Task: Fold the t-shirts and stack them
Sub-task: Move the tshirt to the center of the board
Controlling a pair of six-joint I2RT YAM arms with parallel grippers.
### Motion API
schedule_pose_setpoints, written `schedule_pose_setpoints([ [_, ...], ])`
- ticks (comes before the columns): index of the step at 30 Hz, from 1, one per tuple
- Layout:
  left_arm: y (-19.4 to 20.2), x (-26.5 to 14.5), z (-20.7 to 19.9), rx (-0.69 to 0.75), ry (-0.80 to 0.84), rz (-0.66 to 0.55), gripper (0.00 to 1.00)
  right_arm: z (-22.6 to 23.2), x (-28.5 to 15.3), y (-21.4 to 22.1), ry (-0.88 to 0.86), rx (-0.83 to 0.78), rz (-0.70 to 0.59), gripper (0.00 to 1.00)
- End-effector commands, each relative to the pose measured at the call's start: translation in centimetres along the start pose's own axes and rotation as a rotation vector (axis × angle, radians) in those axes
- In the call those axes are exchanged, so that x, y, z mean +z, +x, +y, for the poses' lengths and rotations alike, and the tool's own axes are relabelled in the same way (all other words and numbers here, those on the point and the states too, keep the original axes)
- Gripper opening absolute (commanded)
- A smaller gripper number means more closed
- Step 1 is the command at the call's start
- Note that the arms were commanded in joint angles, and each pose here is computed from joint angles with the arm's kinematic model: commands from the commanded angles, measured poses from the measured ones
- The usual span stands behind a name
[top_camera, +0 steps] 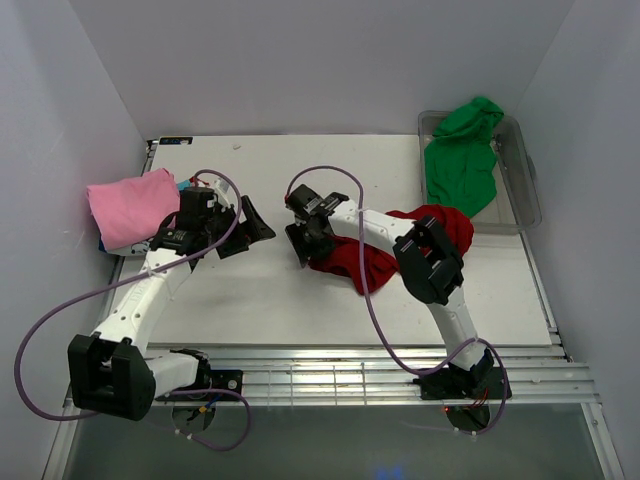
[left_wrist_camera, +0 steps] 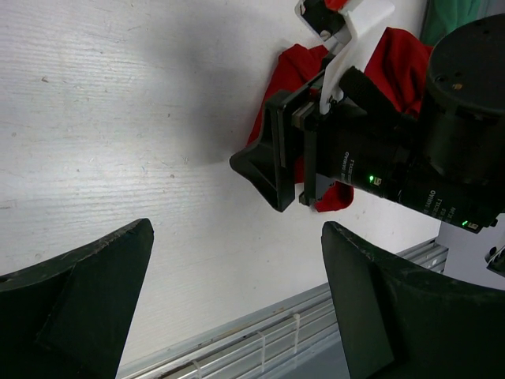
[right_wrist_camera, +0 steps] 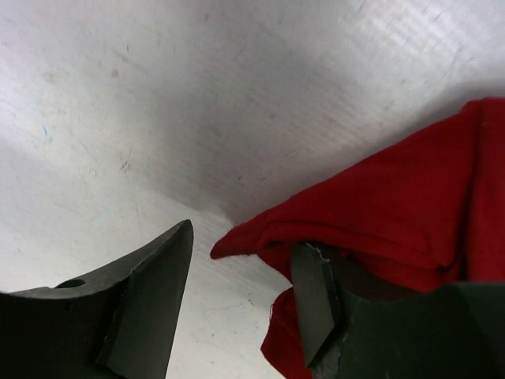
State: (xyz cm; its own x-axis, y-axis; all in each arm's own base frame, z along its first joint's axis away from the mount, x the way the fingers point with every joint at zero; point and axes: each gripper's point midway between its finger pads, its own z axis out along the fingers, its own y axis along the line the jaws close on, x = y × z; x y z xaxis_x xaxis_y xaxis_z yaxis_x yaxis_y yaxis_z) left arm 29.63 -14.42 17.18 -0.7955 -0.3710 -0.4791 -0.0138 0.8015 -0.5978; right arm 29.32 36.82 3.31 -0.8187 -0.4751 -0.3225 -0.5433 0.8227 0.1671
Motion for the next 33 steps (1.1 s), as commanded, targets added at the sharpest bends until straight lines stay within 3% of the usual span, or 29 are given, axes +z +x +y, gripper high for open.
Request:
schedule_pose_setpoints([
  [1,-0.1,-1.0,-0.2,0.017,0.003,-0.026,0.98,-0.3,-0.7,-2.9,0.06,-0.004,-0.085,0.58],
  [3,-0.1,-1.0,-0.2,0.019,0.003,-0.03,0.98,-0.8,-0.4,-3.0,0.093,0.006,-0.093,0.54],
  [6,-0.2,-1.2,-0.3,0.021,0.0,-0.037,0.98,-1.3,0.1,-3.0,0.119,0.014,-0.092,0.3],
  [7,-0.3,-1.3,-0.3,0.023,-0.003,-0.041,0.98,-1.4,0.4,-2.7,0.121,0.013,-0.085,0.14],
  [8,-0.3,-1.4,-0.2,0.023,-0.005,-0.043,0.98,-1.5,0.3,-2.7,0.125,0.011,-0.083,0.08],
  [13,-0.7,-1.8,-0.1,0.028,-0.022,-0.07,0.97,0.2,-3.8,-4.8,0.074,-0.027,-0.157,0.08],
  [17,-0.9,-1.8,0.1,0.023,-0.035,-0.081,0.97,5.2,-13.6,-11.0,-0.071,-0.096,-0.334,0.08],
  [18,-1.0,-1.7,0.2,0.018,-0.041,-0.083,0.97,8.1,-19.9,-13.6,-0.191,-0.122,-0.46,0.08],
  [19,-1.0,-1.6,0.3,0.017,-0.043,-0.085,0.97,9.2,-22.6,-14.3,-0.249,-0.115,-0.517,0.08],
  [20,-1.1,-1.5,0.3,0.014,-0.042,-0.086,0.97,10.7,-27.9,-14.4,-0.344,-0.133,-0.61,0.08],
  [22,-1.1,-1.4,0.3,0.006,-0.044,-0.086,0.96,12.3,-30.9,-14.6,-0.46,-0.133,-0.706,0.1],
  [23,-1.2,-1.4,0.2,0.004,-0.041,-0.09,0.96,13.3,-35.6,-13.3,-0.553,-0.169,-0.782,0.1],
  [25,-1.4,-1.4,0.1,0.0,-0.039,-0.094,0.96,14.2,-39.2,-13.0,-0.621,-0.204,-0.857,0.11],
  [29,-1.8,-1.6,-0.1,-0.008,-0.039,-0.114,0.95,13.3,-45.3,-12.0,-0.615,-0.218,-0.961,0.12],
  [33,-2.2,-1.8,-0.6,-0.021,-0.027,-0.127,0.95,9.5,-43.1,-10.6,-0.468,-0.133,-0.941,0.12],
])
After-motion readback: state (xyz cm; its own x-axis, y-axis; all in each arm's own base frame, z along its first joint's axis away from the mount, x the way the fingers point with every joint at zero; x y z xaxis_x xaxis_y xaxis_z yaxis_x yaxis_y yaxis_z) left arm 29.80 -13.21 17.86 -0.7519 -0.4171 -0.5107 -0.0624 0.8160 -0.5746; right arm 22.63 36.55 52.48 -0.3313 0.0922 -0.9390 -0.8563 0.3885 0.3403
